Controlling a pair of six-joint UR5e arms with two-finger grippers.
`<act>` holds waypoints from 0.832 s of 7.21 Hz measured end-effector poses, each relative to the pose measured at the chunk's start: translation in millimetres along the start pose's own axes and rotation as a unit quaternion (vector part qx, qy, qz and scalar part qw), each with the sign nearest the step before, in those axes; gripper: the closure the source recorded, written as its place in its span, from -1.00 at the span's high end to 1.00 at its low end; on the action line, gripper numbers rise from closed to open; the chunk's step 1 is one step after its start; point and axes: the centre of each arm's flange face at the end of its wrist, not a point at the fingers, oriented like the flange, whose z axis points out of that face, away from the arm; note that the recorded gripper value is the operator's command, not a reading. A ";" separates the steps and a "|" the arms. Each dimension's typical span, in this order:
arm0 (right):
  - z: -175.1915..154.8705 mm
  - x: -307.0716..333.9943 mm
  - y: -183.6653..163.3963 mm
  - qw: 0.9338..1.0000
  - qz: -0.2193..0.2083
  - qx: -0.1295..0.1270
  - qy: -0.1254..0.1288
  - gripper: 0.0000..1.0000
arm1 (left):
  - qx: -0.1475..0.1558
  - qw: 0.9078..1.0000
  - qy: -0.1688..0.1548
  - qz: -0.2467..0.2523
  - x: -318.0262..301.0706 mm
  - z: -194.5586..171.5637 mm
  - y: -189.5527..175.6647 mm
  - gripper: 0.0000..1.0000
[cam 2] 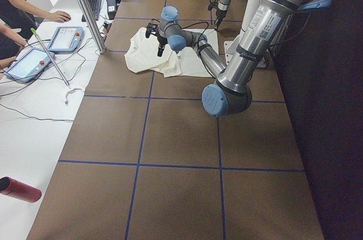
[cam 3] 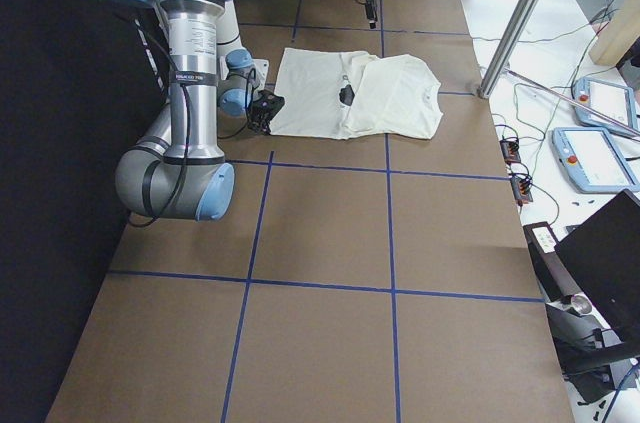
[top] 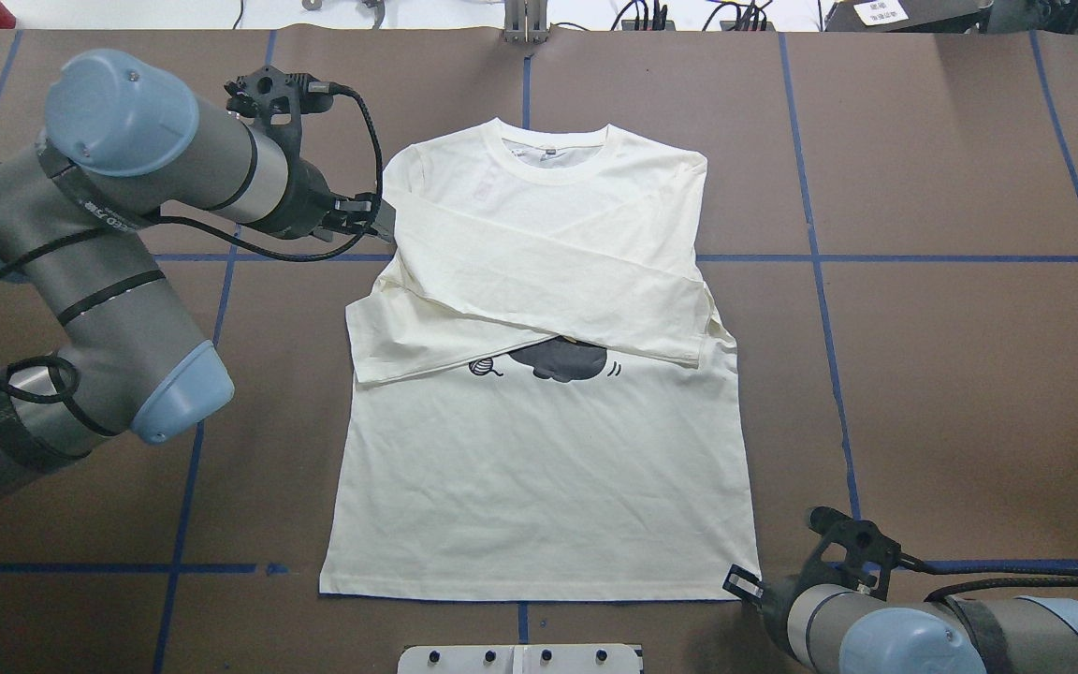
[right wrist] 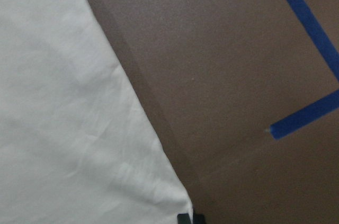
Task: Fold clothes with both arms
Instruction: 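Release the sleeve with the left gripper while right gripper moves to the hem, then move the left gripper to the hem and grasp both hem corners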
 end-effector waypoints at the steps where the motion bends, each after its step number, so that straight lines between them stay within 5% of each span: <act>1: -4.4 -3.2 -0.5 1.000 0.001 -0.003 -0.004 -1.00 | -0.001 1.000 -0.001 -0.017 -0.2 0.5 2.0 0.42; 3: -20.7 -11.6 -9.9 1.000 0.009 -0.005 -0.019 -1.00 | -0.020 0.993 0.001 -0.118 0.8 2.0 44.2 0.40; 6: -36.7 -18.2 -26.0 0.999 0.020 -0.003 -0.033 -1.00 | -0.055 0.978 -0.031 -0.200 4.9 22.4 194.0 0.40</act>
